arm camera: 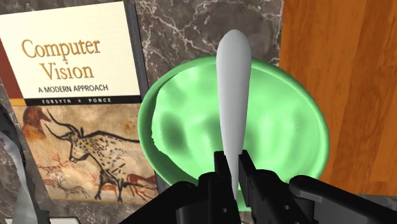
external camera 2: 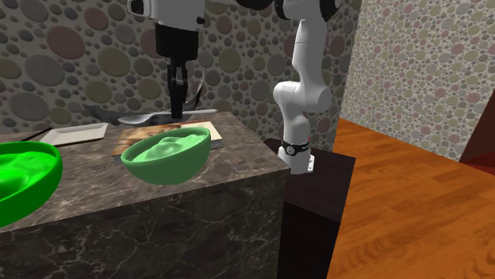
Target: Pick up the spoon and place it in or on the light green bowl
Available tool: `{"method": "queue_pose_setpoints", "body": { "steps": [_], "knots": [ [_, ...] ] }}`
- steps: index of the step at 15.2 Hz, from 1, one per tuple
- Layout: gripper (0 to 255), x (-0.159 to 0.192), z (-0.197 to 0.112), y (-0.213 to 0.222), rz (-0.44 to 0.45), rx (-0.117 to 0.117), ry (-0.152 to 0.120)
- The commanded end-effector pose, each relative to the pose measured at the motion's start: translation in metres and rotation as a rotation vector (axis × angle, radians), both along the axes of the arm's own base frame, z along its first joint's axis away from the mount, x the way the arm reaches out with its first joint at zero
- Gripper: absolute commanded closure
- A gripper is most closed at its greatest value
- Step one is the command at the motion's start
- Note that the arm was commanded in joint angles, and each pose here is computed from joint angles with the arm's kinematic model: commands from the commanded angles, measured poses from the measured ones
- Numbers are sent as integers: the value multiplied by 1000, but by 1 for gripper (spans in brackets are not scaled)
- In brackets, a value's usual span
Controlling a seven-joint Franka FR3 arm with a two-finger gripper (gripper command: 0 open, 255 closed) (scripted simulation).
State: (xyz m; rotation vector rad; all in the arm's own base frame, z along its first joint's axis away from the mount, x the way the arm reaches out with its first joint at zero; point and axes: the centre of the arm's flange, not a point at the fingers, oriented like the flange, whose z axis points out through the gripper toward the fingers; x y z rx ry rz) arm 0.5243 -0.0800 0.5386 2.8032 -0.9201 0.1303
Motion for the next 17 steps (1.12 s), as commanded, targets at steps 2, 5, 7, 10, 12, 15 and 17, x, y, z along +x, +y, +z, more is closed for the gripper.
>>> {"method": "queue_pose_setpoints", "body": {
  "steps": [2,5,7,10,12,15,17],
  "knots": [
    [255,0,-16,0,0,0,0],
    [255,0,-32,0,0,0,0],
    [255,0,-43,0,0,0,0],
    [255,0,-55,0,0,0,0],
    [255,0,-55,0,0,0,0],
    [255,0,-55,0,0,0,0],
    [255,0,-55,0,0,0,0]
  ]
}}
